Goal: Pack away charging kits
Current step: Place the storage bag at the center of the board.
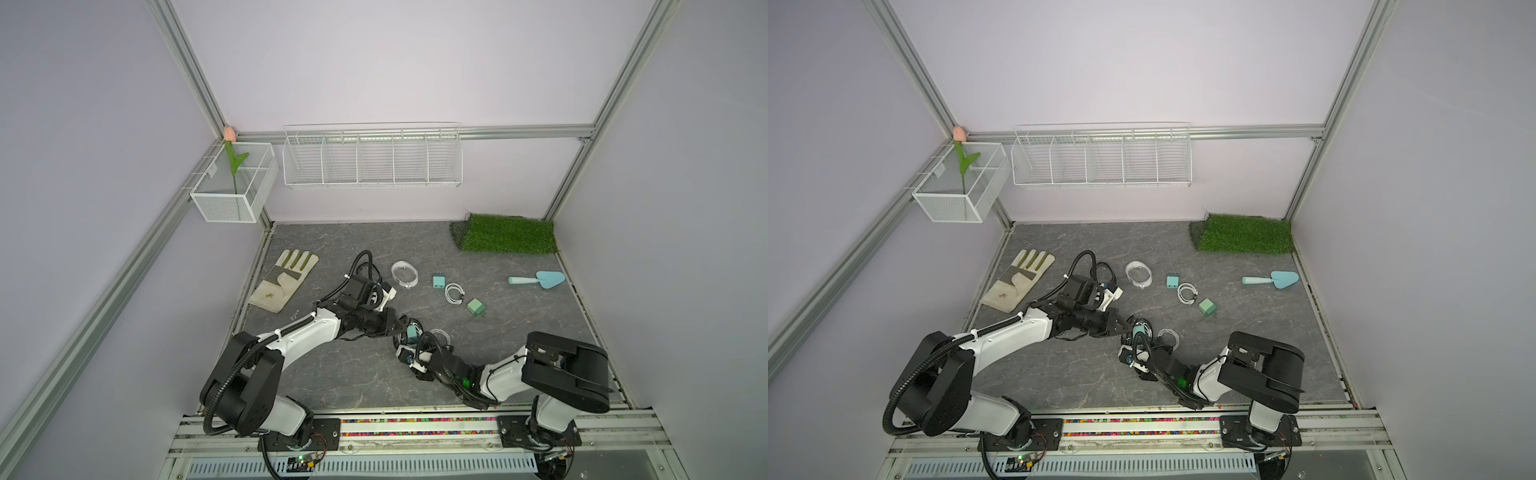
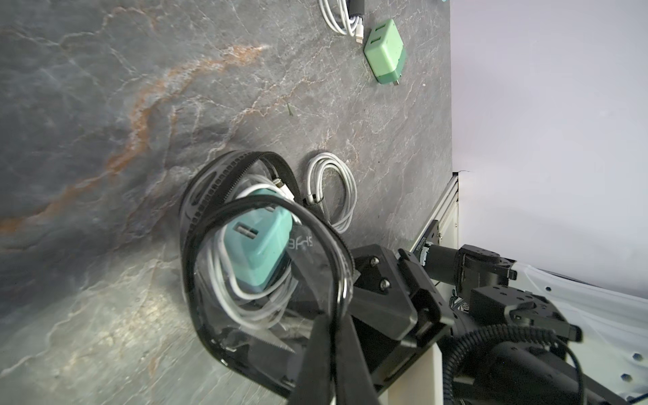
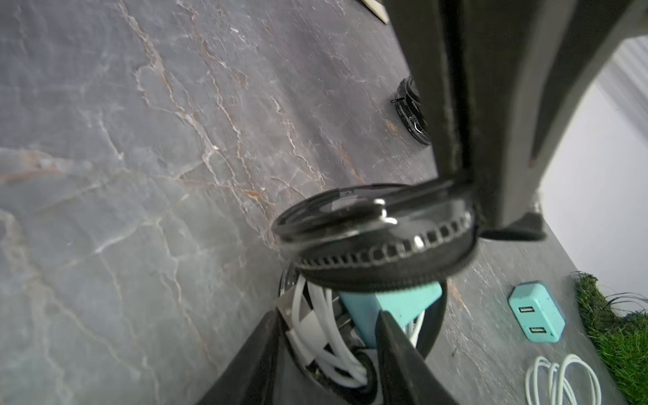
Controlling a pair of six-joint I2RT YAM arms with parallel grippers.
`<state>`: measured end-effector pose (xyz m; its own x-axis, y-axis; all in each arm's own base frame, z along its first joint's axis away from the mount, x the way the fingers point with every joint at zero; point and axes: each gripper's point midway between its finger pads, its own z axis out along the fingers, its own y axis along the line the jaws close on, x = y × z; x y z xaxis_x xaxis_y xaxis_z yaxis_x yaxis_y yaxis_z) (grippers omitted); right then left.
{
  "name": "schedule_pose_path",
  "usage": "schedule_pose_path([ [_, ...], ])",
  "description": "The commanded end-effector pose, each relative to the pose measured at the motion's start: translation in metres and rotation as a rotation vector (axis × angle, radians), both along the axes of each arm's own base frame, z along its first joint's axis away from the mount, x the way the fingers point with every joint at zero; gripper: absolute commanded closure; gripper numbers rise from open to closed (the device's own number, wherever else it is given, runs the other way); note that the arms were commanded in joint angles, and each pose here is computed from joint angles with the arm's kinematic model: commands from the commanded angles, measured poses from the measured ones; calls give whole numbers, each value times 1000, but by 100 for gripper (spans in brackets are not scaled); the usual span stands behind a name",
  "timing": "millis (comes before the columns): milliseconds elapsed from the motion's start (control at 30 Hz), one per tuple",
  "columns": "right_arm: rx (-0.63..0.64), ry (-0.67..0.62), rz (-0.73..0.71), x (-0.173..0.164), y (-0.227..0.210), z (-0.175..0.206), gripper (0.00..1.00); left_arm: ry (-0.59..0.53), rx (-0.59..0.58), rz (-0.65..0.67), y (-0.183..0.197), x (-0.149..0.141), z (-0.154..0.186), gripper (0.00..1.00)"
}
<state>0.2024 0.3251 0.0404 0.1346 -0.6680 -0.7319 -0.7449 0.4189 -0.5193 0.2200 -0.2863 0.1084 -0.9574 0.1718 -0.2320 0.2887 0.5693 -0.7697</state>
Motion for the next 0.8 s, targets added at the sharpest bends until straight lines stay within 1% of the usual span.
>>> schedule_pose_path([
  [0,2,-17,7,5,4,3,58,-28,-30,-30,-5,-3,15,100],
  [133,26,25,25,4,4,7,64,-26,-29,-31,-4,-5,14,100],
  [300,26,73,9,10,3,6,72,-27,-56,-49,-7,-9,18,100],
  [467,49,115,23,8,4,11,82,-6,-49,-52,-9,-8,8,100],
  [567,74,161,13,11,2,16,83,4,-55,-54,-11,-8,6,100],
  [633,69,187,3,14,0,15,84,4,-64,-54,-12,-9,7,100],
  [767,62,202,-3,16,0,11,84,-3,-81,-57,-13,-10,13,100],
])
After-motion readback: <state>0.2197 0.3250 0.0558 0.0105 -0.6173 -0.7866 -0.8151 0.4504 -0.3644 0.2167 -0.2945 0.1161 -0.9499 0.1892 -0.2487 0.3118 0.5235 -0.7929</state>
